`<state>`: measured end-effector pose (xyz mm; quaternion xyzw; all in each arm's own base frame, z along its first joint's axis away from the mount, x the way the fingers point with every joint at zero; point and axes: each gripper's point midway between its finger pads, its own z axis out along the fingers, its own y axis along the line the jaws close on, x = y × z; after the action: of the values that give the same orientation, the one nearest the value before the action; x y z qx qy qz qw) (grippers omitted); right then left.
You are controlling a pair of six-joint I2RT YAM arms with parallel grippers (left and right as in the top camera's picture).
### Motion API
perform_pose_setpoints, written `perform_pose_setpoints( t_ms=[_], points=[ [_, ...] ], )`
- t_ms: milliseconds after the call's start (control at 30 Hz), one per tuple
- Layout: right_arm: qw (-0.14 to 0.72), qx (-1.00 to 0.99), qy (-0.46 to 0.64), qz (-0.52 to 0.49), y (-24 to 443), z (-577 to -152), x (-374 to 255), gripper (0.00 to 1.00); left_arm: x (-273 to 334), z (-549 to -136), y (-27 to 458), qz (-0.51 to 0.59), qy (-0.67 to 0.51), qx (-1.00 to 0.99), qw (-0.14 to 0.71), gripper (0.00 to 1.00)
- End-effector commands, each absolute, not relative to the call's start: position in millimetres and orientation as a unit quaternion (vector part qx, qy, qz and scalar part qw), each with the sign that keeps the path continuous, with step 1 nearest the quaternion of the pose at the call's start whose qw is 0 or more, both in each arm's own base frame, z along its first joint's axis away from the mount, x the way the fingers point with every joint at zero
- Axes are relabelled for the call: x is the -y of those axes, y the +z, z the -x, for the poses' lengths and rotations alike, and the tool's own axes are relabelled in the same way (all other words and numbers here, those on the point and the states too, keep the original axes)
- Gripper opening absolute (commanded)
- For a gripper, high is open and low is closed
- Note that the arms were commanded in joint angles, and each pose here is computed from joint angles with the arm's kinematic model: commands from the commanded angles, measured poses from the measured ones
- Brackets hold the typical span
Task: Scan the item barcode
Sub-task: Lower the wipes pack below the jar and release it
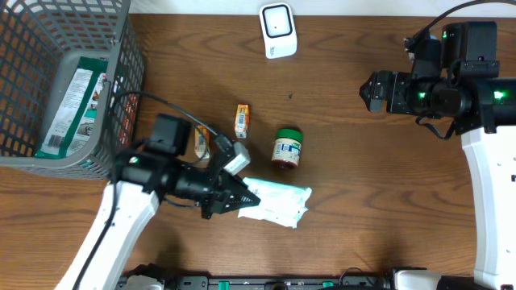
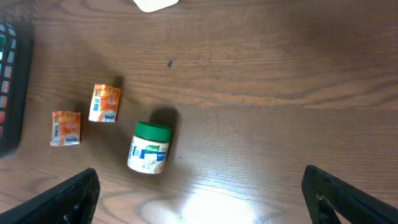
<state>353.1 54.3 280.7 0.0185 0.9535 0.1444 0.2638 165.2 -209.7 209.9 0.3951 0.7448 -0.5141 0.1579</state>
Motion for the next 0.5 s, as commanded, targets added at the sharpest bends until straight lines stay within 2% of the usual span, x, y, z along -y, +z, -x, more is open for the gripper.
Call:
perform_pose_setpoints(
  t_ms=[0,200,367,467],
  points=[
    [0.271,-0.951,0.147,-0.009,286,-355,-56,0.99,212,-171,189,-0.373,-0.511,-0.766,0.115,0.08],
    [0.271,-0.951,0.147,-0.009,286,-355,-56,0.99,215,-190,152,-0.308,-0.511,-0.801,0.045,0.08],
    [0.271,-0.951,0.147,-0.009,286,-355,-56,0.99,207,-217,106,-0.202,-0.440,-0.875,-0.012,0.07],
    [0.271,-0.951,0.147,-0.009,286,-355,-56,0.99,197,-223,89,-0.177,-0.393,-0.902,-0.020,0.07]
  ],
)
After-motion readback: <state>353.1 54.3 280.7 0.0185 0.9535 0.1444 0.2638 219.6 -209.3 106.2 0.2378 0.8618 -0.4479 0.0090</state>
